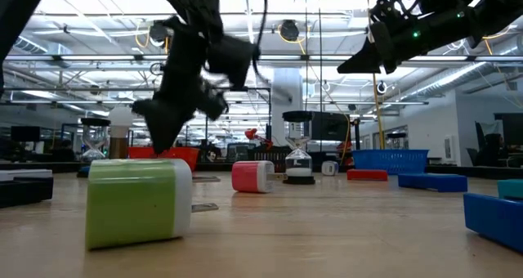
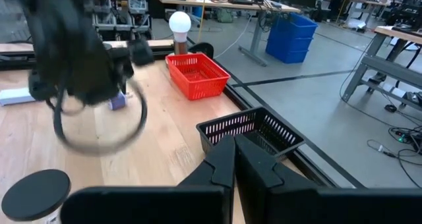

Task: Pick & Place Office items
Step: Put the middle left purple charger adapter into the red bin

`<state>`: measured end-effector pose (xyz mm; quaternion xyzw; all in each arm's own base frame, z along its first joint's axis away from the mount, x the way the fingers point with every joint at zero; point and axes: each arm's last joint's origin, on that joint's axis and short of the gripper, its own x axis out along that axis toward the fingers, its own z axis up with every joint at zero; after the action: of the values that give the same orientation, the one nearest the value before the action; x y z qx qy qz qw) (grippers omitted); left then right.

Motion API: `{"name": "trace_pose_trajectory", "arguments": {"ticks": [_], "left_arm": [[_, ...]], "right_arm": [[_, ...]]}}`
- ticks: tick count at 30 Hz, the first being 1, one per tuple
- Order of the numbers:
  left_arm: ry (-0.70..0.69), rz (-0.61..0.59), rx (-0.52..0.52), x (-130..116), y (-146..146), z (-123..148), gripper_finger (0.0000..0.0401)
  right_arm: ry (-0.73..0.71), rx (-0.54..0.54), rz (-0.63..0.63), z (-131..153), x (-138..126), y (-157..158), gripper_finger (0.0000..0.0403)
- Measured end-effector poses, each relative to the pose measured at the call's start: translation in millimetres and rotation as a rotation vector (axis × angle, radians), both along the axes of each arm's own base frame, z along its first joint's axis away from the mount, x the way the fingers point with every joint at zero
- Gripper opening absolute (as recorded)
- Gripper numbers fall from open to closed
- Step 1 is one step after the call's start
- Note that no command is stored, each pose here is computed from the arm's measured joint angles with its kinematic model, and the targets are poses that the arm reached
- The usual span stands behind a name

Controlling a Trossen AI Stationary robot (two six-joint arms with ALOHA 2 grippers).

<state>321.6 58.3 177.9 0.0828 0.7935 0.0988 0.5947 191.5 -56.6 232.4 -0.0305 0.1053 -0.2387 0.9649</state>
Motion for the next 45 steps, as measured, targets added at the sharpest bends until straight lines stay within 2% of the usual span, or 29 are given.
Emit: {"name": "trace_pose_trajectory", "arguments": {"ticks": [3,6,8,11,15,21,27,36,45], "left_arm": [[-0.186,0.101,-0.028,-9,1,23,0.0137],[-0.365,0.348,-0.037,-27,4,39,0.0122],[-0.415,0.492,-0.033,-41,5,40,0.0124],[-0.435,0.665,-0.005,-57,5,31,0.0149],[-0.445,0.779,-0.011,-66,12,11,0.0212],[-0.501,0.796,-0.004,-62,27,1,0.0301],[-0.422,0.837,0.024,-68,29,-4,0.0321],[-0.396,0.862,0.023,-65,29,-13,0.0311],[-0.381,0.787,0.002,-56,31,-28,0.0218]], "right_arm": [[0.012,0.003,0.000,-1,0,0,0.0000],[0.010,0.003,0.000,-1,0,0,0.0000],[0.005,0.002,0.002,-1,0,0,0.0000],[-0.007,-0.001,0.003,1,0,0,0.0000],[-0.007,-0.001,0.003,1,0,0,0.0000],[-0.011,-0.002,0.003,1,0,0,0.0000],[-0.012,-0.003,0.003,1,0,0,0.0000],[-0.012,-0.002,0.004,1,0,0,0.0000],[-0.012,-0.003,0.004,1,0,0,0.0000]]}}
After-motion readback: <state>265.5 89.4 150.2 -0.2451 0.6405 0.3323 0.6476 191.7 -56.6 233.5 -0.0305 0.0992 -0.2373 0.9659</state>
